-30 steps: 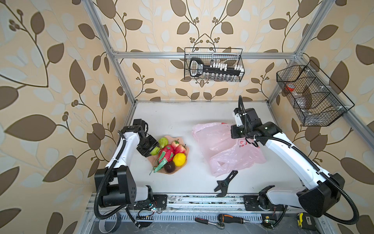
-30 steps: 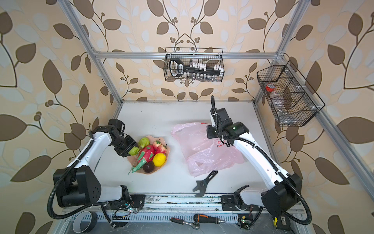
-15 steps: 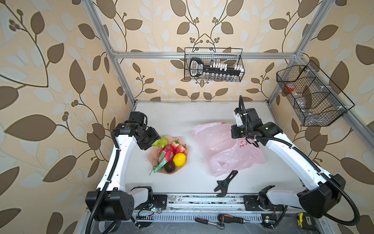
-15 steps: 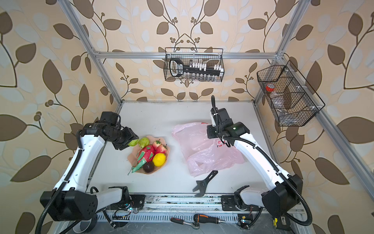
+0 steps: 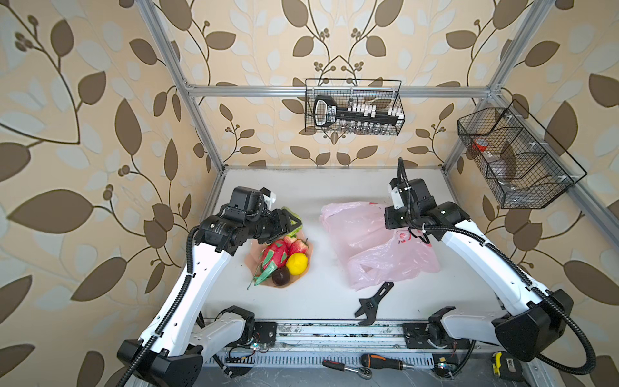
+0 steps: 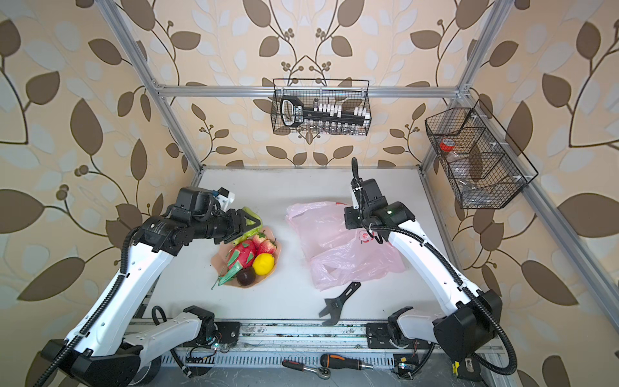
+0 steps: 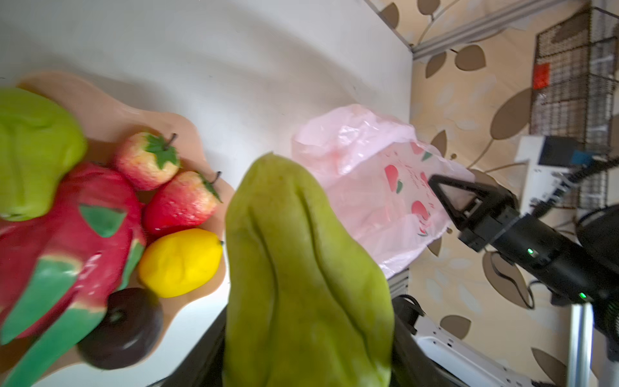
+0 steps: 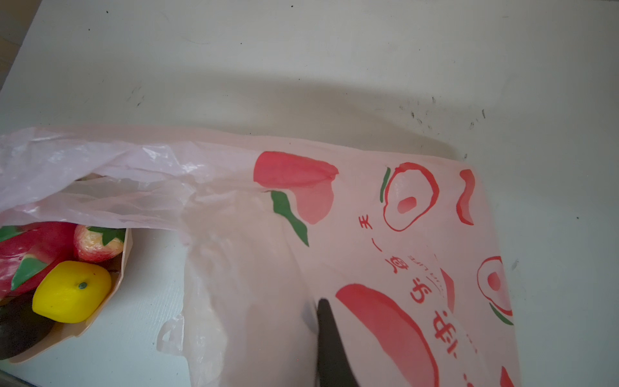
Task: Place the fruits into the plastic bag
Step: Place the fruit in the plastic bag.
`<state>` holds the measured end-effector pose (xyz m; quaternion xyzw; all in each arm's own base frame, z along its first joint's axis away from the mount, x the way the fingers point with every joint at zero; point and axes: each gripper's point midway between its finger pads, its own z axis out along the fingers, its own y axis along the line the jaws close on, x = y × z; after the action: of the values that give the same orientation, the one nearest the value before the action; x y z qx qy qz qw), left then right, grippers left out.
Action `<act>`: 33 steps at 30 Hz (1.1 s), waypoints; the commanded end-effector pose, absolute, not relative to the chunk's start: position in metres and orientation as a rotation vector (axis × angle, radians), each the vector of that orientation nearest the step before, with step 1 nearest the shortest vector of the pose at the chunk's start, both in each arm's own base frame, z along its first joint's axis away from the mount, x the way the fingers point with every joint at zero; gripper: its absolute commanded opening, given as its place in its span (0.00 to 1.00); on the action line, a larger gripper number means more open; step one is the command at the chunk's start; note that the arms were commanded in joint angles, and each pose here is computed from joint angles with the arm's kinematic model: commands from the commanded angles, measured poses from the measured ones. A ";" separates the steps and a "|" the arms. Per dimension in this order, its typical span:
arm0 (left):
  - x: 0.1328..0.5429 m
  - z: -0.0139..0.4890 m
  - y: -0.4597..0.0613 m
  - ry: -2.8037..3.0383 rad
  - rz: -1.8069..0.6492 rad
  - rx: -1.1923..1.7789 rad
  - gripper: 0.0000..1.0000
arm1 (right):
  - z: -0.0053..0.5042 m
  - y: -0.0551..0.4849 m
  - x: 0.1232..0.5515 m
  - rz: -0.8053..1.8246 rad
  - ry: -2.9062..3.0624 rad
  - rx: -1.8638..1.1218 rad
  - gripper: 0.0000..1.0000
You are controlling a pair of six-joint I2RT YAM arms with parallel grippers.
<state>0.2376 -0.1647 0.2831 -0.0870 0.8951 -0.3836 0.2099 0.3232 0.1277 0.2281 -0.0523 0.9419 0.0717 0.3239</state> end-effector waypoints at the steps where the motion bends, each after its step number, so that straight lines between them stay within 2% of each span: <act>1: 0.236 0.300 -0.198 2.394 -1.264 -0.131 0.21 | 0.242 0.123 0.323 0.171 2.439 -0.148 0.00; 8: 0.230 0.301 -0.243 2.356 -1.500 -0.032 0.16 | 0.241 0.122 0.324 0.171 2.440 -0.139 0.00; 12: 0.232 0.289 -0.251 2.375 -1.544 -0.062 0.13 | 0.241 0.122 0.324 0.173 2.442 -0.136 0.00; 25: 0.234 0.250 -0.286 2.434 -1.567 -0.052 0.08 | 0.238 0.124 0.323 0.199 2.448 -0.129 0.00; 33: 0.257 0.207 -0.309 2.468 -1.463 -0.148 0.07 | 0.237 0.129 0.321 0.234 2.449 -0.135 0.00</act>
<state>0.2387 -0.2997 0.2028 -0.0446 0.8626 -0.4951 0.0938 0.3239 0.1266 0.2281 -0.0494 0.9421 0.0749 0.3230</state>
